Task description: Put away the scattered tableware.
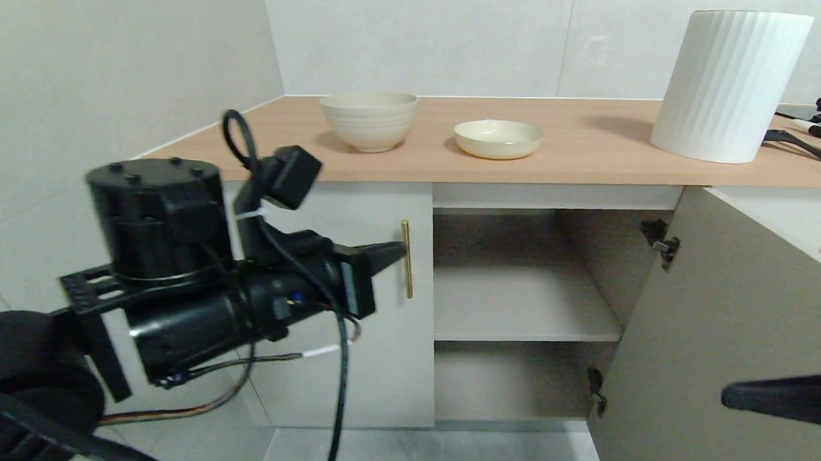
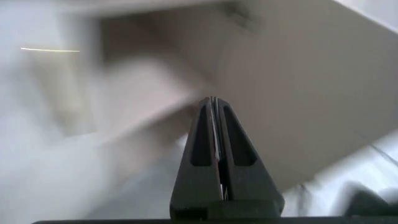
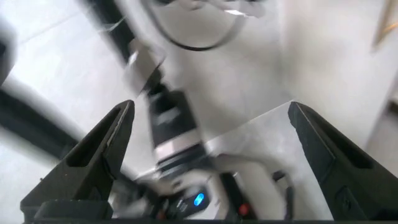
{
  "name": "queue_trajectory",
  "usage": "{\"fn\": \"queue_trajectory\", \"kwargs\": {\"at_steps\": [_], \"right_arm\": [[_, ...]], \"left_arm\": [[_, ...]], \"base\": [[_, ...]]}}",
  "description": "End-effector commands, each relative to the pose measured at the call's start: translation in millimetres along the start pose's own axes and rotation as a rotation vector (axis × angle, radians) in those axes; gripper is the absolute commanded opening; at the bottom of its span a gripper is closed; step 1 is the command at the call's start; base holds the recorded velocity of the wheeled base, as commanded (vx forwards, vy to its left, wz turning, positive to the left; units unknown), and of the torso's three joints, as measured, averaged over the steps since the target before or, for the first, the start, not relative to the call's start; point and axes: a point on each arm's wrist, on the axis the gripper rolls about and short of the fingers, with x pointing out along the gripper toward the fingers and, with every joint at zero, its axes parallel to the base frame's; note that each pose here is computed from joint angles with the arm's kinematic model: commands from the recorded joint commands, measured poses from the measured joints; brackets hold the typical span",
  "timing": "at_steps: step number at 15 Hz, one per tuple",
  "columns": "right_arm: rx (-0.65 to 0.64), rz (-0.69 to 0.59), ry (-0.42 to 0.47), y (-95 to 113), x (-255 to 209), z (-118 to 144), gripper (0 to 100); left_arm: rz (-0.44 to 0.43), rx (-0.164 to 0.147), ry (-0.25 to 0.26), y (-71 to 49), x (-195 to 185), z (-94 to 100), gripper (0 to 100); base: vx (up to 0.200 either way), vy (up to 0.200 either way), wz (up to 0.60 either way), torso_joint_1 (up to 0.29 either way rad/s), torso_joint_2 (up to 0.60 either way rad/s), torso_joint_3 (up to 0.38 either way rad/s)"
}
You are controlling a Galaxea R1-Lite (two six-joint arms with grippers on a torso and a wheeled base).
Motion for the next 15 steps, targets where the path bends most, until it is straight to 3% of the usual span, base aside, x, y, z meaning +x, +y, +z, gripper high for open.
{"fn": "queue_trajectory", "kwargs": {"at_steps": [1,3,5,6,8,15], "right_arm": [[0.042,-0.044,0.050,-27.7,38.3,21.6,100],[0.063,-0.165,0.031,-51.2,44.3,31.9,100],[0.059,-0.262,0.002,-66.7,55.4,48.3,100],[0.059,-0.322,-0.010,-72.8,60.4,54.0,100],[0.072,-0.480,-0.010,-82.6,65.4,49.9,100],[0.040,-0.460,-0.053,-51.8,40.0,55.9,100]], "left_arm": [[0.153,0.001,-0.118,26.1,-71.2,16.3,0],[0.245,0.000,-0.147,35.8,-99.8,23.3,0],[0.281,0.032,-0.121,34.4,-110.5,31.9,0],[0.288,0.041,-0.099,33.3,-113.4,31.8,100],[0.297,0.054,-0.096,29.9,-121.4,36.6,100],[0.304,0.083,-0.094,29.8,-124.1,36.5,100]], "base": [[0.000,0.000,0.00,0.000,0.00,0.000],[0.000,0.000,0.00,0.000,0.00,0.000],[0.000,0.000,0.00,0.000,0.00,0.000],[0.000,0.000,0.00,0.000,0.00,0.000],[0.000,0.000,0.00,0.000,0.00,0.000],[0.000,0.000,0.00,0.000,0.00,0.000]]}}
